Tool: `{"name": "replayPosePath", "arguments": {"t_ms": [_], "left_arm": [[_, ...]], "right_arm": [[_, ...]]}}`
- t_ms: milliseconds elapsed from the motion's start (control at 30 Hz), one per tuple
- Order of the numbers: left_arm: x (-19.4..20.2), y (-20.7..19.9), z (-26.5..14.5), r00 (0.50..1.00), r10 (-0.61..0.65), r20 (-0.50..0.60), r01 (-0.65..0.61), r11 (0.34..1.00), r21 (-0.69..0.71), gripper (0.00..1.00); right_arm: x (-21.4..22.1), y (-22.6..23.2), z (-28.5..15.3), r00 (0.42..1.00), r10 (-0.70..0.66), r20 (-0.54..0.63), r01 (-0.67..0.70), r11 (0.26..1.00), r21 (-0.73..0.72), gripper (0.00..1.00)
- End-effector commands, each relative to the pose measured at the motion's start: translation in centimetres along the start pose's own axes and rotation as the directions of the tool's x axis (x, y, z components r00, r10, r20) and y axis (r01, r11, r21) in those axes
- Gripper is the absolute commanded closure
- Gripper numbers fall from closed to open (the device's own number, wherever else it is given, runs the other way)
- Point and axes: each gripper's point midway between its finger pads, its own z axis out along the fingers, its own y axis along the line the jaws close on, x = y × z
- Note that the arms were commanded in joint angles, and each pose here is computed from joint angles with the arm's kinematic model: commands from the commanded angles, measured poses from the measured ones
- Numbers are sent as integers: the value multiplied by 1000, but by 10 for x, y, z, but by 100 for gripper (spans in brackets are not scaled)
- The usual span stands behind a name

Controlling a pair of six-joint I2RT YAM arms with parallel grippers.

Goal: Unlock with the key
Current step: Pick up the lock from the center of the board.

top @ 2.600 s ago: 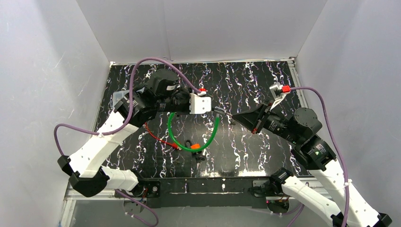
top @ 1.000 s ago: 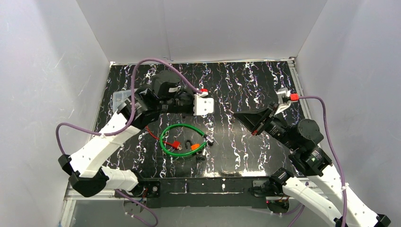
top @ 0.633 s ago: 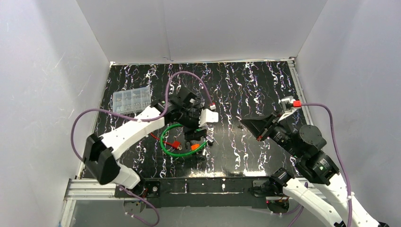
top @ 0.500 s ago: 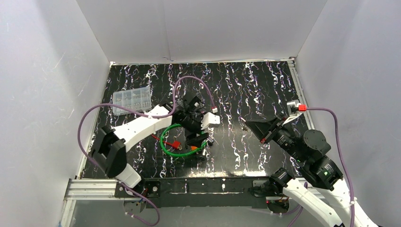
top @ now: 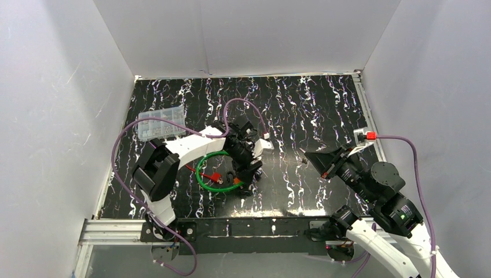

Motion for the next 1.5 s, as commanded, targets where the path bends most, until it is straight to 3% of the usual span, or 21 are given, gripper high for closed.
{"name": "replayPosePath", "arguments": {"t_ms": [0, 600, 633, 667, 700, 733, 833, 933, 1067, 1233, 1367, 1467], "left_arm": [[-10, 6, 6, 997, -78, 9, 77, 997, 25, 46], [20, 28, 37, 976, -217, -26, 215, 975, -50, 55], [21, 29, 37, 975, -219, -25, 217, 974, -60, 59], [21, 30, 36, 976, -218, -19, 216, 974, -70, 71], [19, 32, 35, 976, -216, -11, 214, 974, -78, 90], [17, 32, 34, 977, -215, -3, 215, 974, -77, 99], [4, 32, 25, 972, -230, 38, 232, 968, -91, 100], [-16, 37, -3, 964, -236, 119, 252, 956, -152, 100], [-60, 46, -80, 937, -127, 325, 248, 898, -363, 100], [-101, 28, -165, 880, -6, 476, 275, 822, -498, 100], [-124, 15, -221, 822, 135, 553, 284, 744, -605, 100], [-142, -1, -248, 802, 300, 517, 197, 684, -702, 100]], "right_arm": [[-5, -4, -1, 999, -12, 30, 11, 1000, 18, 99], [-14, -7, -7, 998, -23, 56, 20, 998, 51, 99], [-14, -7, -7, 998, -24, 54, 21, 998, 52, 99], [-15, -6, -7, 998, -24, 54, 22, 998, 51, 99], [-15, -6, -7, 998, -24, 54, 22, 999, 49, 99], [-15, -5, -6, 998, -25, 53, 23, 999, 48, 99], [-17, -4, -6, 998, -29, 49, 27, 998, 50, 99], [-21, -1, -6, 998, -36, 49, 34, 998, 45, 99], [-28, 8, -4, 998, -43, 49, 42, 999, 20, 99], [-33, 28, 7, 999, -39, 35, 42, 997, -60, 99], [-42, 48, 22, 998, -60, 34, 64, 989, -137, 99], [-54, 62, 41, 996, -92, 11, 92, 983, -162, 99]]}}
